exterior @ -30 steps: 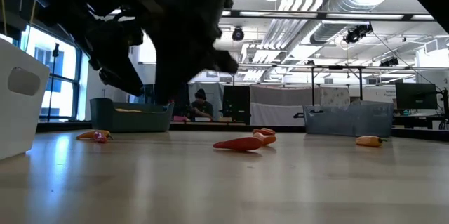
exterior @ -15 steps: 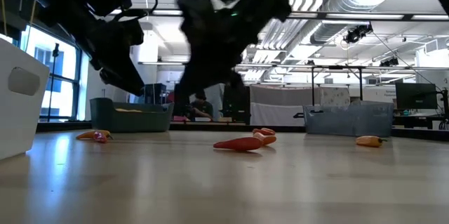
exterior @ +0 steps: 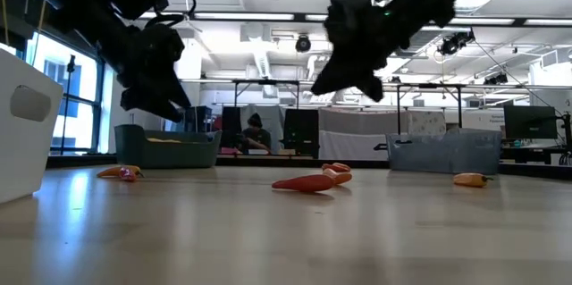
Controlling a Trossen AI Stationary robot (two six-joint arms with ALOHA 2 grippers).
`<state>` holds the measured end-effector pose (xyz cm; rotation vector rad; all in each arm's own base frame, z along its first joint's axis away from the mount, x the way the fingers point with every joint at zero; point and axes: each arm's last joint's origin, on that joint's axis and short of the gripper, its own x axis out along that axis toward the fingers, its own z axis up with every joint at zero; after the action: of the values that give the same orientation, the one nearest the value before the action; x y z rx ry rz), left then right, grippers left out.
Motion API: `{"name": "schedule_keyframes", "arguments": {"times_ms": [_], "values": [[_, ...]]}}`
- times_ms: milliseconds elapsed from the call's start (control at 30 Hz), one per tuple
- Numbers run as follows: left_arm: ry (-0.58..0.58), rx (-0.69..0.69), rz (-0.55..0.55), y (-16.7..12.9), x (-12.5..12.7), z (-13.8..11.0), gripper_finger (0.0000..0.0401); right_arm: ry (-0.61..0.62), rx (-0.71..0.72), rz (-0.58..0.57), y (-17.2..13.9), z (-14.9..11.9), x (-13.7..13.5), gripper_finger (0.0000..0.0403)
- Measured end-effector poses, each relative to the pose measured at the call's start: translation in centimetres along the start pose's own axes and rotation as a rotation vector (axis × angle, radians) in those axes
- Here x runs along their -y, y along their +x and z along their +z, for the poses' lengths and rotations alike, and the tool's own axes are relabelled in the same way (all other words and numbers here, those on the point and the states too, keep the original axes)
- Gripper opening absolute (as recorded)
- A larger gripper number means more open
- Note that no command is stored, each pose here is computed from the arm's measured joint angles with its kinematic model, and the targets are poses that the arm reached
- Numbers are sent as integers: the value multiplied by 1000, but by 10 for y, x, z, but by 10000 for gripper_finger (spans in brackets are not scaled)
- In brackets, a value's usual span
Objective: Sort produce into baskets
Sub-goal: Put the yellow chili pepper into the black bin
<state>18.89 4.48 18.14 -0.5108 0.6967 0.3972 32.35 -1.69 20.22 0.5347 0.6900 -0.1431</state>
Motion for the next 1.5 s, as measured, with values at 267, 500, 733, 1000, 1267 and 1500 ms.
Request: {"name": "schedule_keyframes", "arguments": {"times_ms": [267, 500, 733, 1000, 1267, 1500], "values": [[1, 105, 0, 0, 2, 9, 194, 203, 106, -199, -19, -13, 16, 0], [73, 155, -44, 1, 3, 16, 81, 415, 98, -186, -18, -10, 22, 30], [117, 200, -130, 8, 9, 22, 12, 466, 28, -124, -11, -34, -13, 131], [109, 231, -145, 20, 10, 25, 2, 383, -8, -178, 12, -63, -31, 189], [105, 210, -136, 33, 9, 23, 1, 276, -27, -215, 50, -79, -20, 182], [81, 208, -134, 34, 9, 23, 0, 250, -27, -257, 60, -85, -13, 139]]}}
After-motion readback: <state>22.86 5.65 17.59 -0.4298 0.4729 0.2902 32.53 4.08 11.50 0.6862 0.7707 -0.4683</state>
